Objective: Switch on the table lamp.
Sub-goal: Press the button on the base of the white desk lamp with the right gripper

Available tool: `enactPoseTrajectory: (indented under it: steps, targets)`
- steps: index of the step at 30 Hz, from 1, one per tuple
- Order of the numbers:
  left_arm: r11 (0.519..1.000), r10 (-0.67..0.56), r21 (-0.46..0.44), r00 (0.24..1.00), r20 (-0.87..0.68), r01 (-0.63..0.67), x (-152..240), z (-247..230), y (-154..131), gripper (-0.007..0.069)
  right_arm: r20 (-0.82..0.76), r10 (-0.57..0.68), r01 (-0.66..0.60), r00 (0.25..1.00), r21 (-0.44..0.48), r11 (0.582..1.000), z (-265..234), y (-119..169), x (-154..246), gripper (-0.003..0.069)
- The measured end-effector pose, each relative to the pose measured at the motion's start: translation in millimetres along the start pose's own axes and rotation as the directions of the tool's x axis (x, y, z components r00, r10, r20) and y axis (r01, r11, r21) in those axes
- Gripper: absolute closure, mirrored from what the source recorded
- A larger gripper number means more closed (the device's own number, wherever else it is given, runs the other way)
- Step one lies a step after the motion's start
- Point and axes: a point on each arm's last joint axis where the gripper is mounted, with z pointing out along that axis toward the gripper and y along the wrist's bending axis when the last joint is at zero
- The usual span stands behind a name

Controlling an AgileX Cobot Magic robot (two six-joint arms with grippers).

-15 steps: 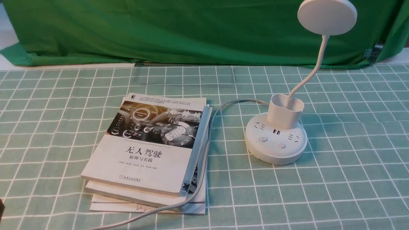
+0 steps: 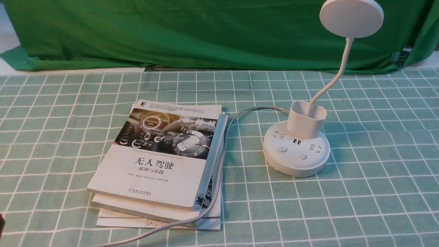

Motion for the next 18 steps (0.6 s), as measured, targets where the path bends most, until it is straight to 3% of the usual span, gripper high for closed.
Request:
enactPoseTrajectory:
  steps: [18]
  targets:
    - [1.000,0.000,0.000,1.000,0.000,0.000,0.0,0.0,0.0,0.0604,0.000,-0.019,0.019,1.000,0.000,1.000,0.0,0.0,0.0,0.0418]
